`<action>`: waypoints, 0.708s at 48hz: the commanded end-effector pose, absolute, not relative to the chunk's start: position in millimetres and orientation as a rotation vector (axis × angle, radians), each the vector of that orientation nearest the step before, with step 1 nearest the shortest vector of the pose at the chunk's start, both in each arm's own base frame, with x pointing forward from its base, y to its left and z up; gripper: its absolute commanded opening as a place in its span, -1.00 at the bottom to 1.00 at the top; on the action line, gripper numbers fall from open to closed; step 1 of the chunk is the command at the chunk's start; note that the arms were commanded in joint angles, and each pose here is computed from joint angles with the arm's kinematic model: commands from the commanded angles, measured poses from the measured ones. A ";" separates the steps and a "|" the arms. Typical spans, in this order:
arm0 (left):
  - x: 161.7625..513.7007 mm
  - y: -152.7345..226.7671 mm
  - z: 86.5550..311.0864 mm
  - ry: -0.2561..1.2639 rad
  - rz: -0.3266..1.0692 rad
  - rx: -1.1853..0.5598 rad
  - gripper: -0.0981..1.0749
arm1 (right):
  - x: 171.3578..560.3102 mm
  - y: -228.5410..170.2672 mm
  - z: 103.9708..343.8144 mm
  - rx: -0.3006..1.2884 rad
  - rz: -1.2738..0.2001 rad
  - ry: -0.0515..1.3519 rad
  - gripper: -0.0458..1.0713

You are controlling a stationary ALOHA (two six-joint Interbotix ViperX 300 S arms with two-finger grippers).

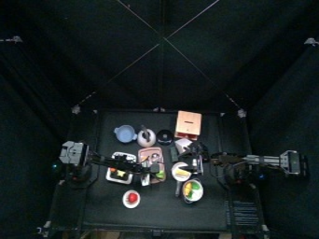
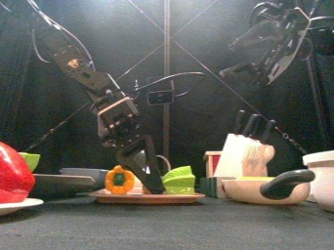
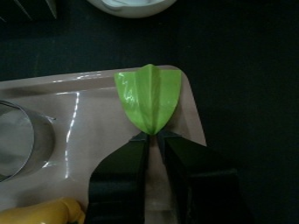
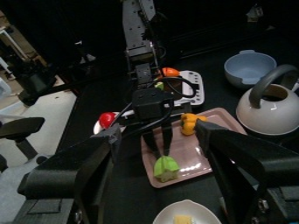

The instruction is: Grab starfruit top

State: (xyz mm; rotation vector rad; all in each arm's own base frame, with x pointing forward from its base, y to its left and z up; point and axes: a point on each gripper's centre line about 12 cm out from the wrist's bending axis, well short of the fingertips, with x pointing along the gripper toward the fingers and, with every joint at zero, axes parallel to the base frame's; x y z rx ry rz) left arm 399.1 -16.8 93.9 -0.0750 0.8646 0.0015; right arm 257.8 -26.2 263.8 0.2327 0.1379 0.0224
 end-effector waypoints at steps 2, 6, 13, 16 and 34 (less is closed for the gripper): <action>405.2 -16.5 115.3 0.811 0.003 -0.086 0.24 | 260.8 -27.2 275.5 0.229 0.027 0.103 0.84; 405.6 -19.7 118.4 0.807 -0.004 -0.087 0.39 | 260.8 -27.2 275.5 0.229 0.027 0.103 0.84; 405.4 -21.1 123.2 0.801 -0.009 -0.084 0.78 | 260.8 -26.8 275.5 0.229 0.028 0.103 0.84; 406.5 -20.5 125.6 0.796 -0.008 -0.084 0.90 | 260.8 -26.8 275.5 0.229 0.028 0.103 0.84; 427.8 -13.4 131.0 0.813 -0.024 -0.004 0.94 | 260.8 -26.8 275.5 0.229 0.028 0.103 0.84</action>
